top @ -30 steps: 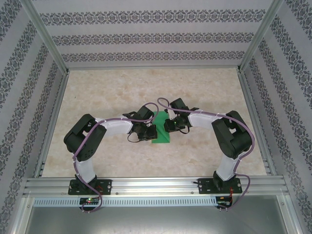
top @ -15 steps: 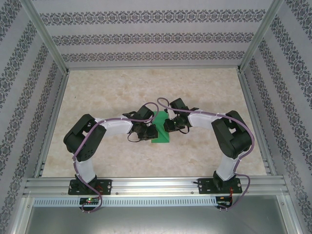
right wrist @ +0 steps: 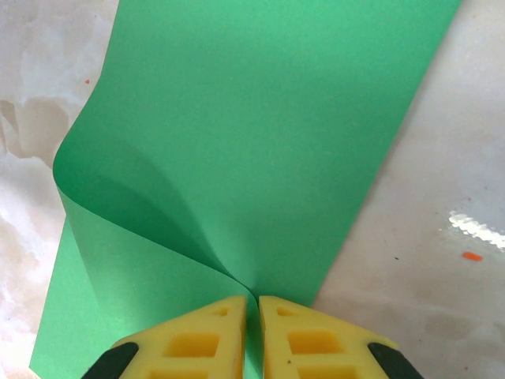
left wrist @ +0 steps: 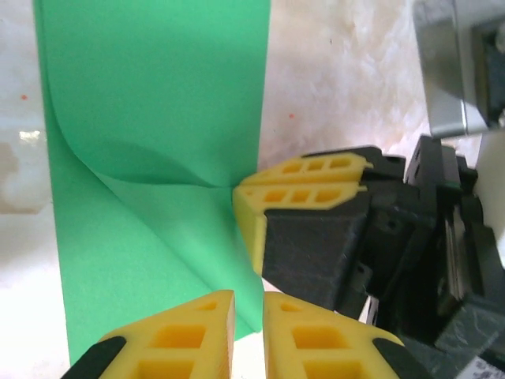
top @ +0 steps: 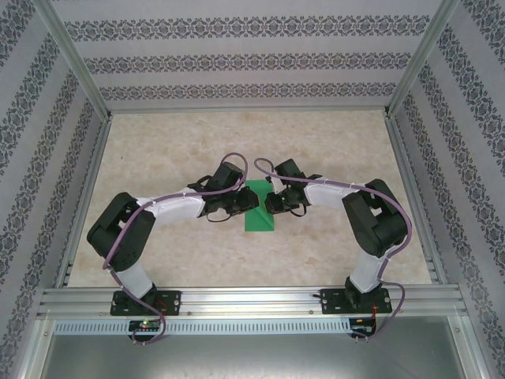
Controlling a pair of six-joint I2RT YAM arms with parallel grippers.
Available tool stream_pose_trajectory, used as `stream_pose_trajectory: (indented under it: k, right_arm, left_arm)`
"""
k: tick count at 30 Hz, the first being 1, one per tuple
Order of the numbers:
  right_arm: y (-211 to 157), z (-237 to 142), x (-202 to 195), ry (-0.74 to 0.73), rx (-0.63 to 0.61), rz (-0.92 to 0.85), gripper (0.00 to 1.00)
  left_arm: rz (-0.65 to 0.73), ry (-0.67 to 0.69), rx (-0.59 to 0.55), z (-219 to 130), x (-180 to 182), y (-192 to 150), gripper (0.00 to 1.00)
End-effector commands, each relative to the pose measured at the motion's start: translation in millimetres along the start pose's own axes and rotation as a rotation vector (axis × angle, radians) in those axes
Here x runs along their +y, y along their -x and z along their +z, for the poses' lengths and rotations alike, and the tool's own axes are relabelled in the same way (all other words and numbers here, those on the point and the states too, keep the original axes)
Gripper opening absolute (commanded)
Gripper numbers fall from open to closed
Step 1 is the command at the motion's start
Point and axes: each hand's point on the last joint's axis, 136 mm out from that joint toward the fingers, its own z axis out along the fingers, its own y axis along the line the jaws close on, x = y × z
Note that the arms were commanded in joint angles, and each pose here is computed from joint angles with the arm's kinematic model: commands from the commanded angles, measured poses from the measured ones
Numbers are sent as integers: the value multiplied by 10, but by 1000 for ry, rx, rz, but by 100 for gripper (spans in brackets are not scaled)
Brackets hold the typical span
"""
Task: Fold a paper plane with a square sheet of paper (pick it up from the middle)
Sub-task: Fold the triangle a second time at the center of the table.
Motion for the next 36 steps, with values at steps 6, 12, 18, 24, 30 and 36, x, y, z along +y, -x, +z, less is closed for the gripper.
stream_pose_trajectory:
  k: [6, 12, 18, 24, 30, 36]
  right_arm:
    - [-99, 92, -128, -39, 24, 21, 13]
    - [-97, 91, -128, -39, 23, 22, 14]
    - [-106, 99, -126, -36, 26, 24, 14]
    - [-114, 108, -127, -37, 28, 24, 14]
    - [-111, 115, -124, -34, 27, 26, 14]
    - [-109, 123, -123, -32, 26, 25, 14]
  left_arm:
    - [-73, -99, -23, 182, -103, 181, 19]
    - [-104, -75, 7, 329, 14, 146, 19]
    - [-102, -120, 4, 351, -71, 176, 20]
    - [-103, -140, 0, 355, -124, 197, 21]
    - [-108, -145, 5, 386, -127, 204, 24]
    - [-116, -136, 15, 451, -78, 194, 25]
